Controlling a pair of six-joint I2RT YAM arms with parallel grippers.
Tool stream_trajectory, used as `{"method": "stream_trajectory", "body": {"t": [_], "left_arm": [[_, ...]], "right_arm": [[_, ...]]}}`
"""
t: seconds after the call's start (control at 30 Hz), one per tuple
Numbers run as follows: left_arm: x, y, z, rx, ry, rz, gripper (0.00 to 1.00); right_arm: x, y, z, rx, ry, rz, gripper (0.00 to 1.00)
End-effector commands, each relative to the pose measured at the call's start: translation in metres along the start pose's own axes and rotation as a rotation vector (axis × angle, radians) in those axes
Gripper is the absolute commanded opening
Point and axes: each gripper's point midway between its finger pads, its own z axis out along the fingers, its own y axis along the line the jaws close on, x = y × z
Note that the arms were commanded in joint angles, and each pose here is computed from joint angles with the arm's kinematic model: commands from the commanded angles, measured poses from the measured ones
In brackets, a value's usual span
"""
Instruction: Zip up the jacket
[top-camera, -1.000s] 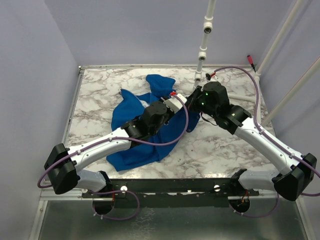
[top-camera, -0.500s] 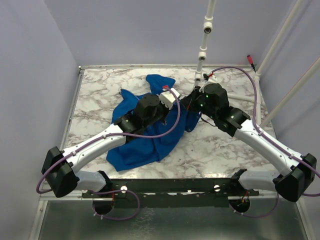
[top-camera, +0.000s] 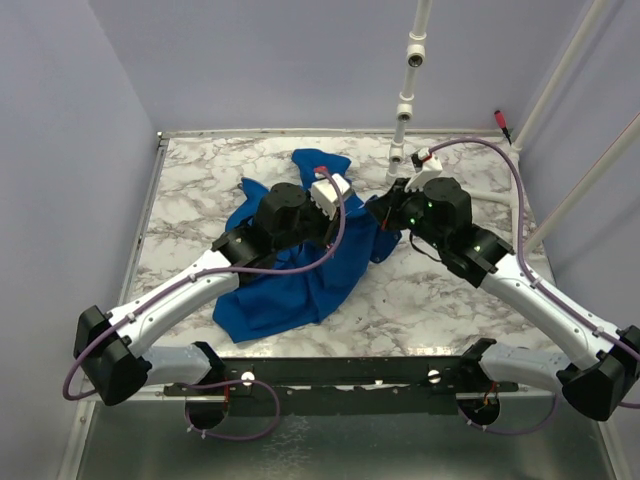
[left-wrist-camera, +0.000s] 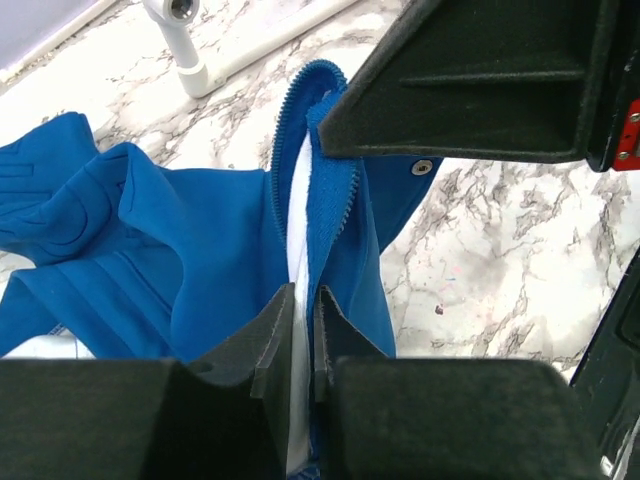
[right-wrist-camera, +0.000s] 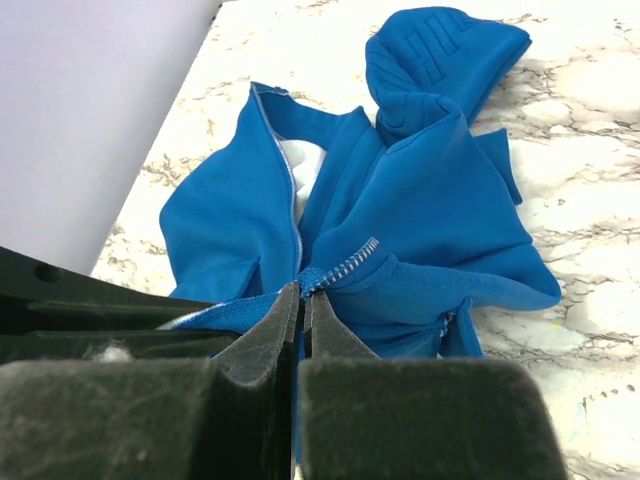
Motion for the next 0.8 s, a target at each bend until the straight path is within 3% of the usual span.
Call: {"method": "stream_trajectory", "body": {"t": [0.0,0.3,0.63,0.77], "left_arm": [[-0.005,0.000,-0.015,0.005,-0.005,-0.020,0.15],[0.005,0.046,-0.023,-0.241,0.015,0.066,0.21],[0.004,0.047,-0.026,-0.237,0.025,0.129,0.20],[-0.001,0.039,-0.028,-0.181,0.030,0.171,0.15]], "right_arm": [[-0.014,-0.004,-0.007,-0.003,-0.075,-0.049,0.01],[-0.007,0.014,-0.008,-0.107,-0.033,-0.065,0.01],[-0.003,0.021,-0.008,-0.148,0.003,-0.087,0.01],[-0.003,0.019,-0.009,-0.135,0.007,-0.105,0.01]]}}
